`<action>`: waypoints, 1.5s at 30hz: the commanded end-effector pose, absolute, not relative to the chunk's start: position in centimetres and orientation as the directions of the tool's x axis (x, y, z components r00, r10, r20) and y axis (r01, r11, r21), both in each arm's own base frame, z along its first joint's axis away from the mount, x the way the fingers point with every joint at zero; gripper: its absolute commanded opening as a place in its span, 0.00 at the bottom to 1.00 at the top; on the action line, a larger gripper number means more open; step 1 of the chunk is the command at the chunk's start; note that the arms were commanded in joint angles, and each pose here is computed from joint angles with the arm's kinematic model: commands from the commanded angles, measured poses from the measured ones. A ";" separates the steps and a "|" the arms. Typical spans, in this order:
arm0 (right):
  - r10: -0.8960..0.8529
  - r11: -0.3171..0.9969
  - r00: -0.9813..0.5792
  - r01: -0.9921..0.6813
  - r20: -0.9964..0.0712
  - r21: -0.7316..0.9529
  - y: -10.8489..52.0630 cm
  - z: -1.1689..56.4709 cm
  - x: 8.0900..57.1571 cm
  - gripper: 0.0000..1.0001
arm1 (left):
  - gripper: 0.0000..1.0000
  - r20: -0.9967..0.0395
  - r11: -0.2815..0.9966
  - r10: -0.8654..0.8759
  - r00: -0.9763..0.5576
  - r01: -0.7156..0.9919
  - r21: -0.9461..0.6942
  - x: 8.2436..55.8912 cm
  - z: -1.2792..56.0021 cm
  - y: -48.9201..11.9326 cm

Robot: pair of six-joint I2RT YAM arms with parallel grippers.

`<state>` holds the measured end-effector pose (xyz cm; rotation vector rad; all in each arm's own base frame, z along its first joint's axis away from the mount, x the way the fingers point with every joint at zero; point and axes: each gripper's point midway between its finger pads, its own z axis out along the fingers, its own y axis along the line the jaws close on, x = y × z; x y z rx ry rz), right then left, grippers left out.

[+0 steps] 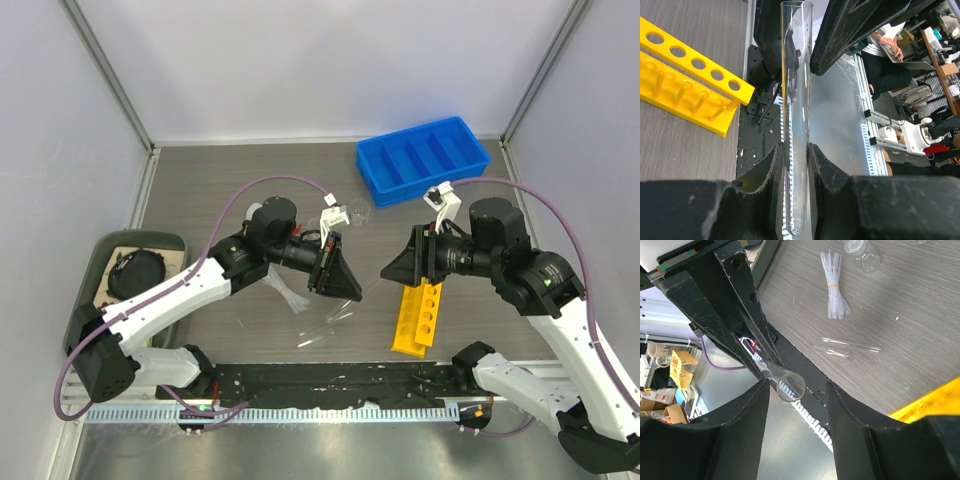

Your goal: Organize the chemistry lab equipment

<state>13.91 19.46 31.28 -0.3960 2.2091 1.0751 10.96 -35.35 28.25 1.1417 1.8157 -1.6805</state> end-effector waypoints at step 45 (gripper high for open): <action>0.119 0.826 -0.665 -0.346 -0.738 0.445 16.3 32.0 19.3 0.14 | 0.77 -0.801 0.312 0.183 -0.569 0.807 -0.502 19.4 31.1 -34.2</action>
